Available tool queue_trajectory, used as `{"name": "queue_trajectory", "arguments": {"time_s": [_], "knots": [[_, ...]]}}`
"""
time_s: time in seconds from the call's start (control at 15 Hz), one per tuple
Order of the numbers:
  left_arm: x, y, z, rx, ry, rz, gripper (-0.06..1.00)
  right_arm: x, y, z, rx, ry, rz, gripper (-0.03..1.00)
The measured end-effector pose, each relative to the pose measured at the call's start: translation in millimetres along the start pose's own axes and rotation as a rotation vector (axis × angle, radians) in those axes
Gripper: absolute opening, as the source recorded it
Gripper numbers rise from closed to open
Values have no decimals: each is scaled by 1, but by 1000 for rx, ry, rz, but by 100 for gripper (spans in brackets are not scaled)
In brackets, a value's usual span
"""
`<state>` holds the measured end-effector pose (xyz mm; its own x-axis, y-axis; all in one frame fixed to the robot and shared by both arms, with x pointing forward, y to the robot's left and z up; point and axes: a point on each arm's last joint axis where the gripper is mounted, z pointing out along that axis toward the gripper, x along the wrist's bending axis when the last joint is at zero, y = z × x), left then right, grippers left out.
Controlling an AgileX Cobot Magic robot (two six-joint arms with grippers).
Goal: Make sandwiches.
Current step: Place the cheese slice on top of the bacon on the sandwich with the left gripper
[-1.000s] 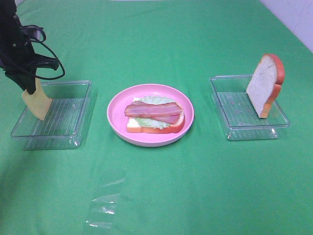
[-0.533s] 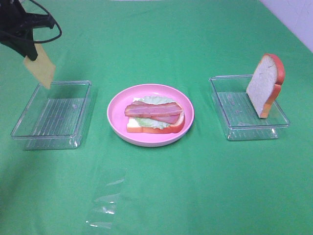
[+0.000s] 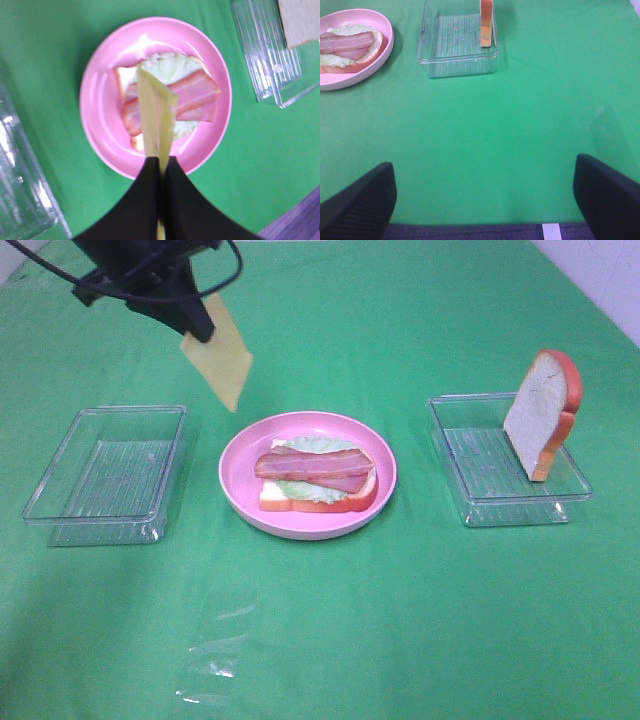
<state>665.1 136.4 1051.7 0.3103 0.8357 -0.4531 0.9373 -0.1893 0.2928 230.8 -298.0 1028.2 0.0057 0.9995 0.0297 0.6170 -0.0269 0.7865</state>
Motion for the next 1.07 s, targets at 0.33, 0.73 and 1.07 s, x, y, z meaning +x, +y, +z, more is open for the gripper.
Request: {"name": "queue_trajectory", "arguments": {"time_s": [0.33,0.73,1.07], "knots": [[-46,-10,73,64,-32,93,0,0,0,0,0,0,0,92],[-59,-19,136,84,-55,94,0,0,0,0,0,0,0,92],[-46,-18,138,75,76,182,0,0,0,0,0,0,0,92]]}}
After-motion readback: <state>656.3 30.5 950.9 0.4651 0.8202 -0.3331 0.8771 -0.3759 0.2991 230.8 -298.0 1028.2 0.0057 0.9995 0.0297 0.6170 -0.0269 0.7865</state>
